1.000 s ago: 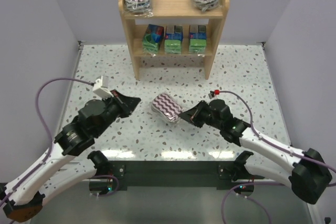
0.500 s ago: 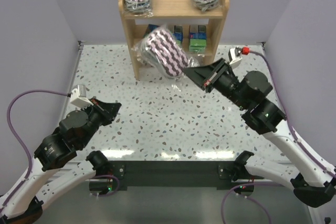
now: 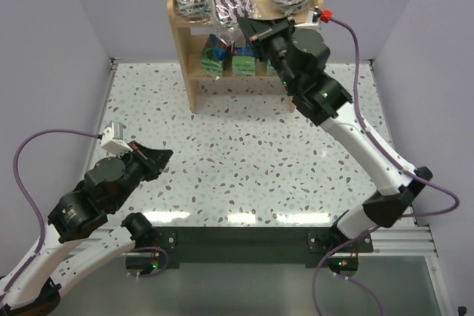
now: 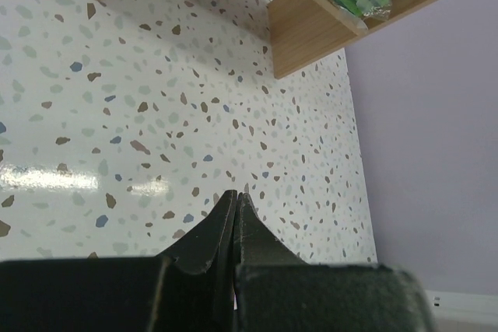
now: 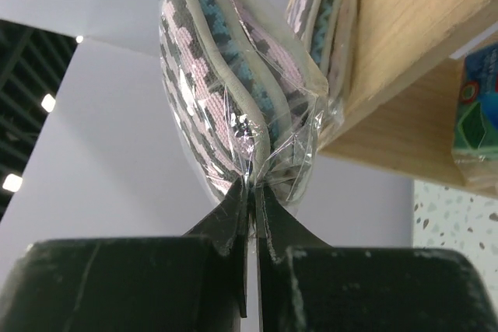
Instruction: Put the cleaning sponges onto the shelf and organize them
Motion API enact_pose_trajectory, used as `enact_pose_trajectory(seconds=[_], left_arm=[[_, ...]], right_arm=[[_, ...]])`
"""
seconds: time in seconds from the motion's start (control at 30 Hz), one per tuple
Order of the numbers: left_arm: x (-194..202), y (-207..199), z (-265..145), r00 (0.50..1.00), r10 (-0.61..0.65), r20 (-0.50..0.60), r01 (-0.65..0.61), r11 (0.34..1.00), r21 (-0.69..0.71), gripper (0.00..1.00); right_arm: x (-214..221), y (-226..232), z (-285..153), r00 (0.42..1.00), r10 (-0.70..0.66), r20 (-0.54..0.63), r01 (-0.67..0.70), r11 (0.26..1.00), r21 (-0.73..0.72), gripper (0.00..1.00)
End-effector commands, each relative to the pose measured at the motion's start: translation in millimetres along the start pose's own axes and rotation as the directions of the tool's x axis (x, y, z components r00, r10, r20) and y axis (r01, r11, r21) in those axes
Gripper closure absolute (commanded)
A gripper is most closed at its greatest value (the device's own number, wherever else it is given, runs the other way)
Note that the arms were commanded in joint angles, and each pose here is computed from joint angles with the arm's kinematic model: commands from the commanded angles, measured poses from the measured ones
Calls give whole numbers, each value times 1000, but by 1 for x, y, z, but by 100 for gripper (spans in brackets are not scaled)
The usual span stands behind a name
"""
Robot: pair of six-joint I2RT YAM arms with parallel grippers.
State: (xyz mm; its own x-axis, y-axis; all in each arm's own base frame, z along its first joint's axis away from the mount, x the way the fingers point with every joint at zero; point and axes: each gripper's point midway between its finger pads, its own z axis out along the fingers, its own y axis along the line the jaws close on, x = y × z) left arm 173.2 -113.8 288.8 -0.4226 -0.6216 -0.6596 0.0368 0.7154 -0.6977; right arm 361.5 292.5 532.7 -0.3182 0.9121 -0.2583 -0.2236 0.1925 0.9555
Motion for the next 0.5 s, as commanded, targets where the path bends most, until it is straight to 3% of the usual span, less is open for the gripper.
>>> enact_pose_trajectory(seconds=[0.0,0.13,0.47], left_arm=[[4,4,-4,999,-33,-13,33,999,-3,100],[4,8,-9,999,-51,-9,51,999,5,100],[10,11,-7,998,-47,-29,46,999,-11,100]], right_arm=[[-35,22,16,983,1,185,-2,1000,6,100],[-51,20,31,953,-25,302,18,1000,24,100],[-48,4,59,935,-50,352,22,996,85,100]])
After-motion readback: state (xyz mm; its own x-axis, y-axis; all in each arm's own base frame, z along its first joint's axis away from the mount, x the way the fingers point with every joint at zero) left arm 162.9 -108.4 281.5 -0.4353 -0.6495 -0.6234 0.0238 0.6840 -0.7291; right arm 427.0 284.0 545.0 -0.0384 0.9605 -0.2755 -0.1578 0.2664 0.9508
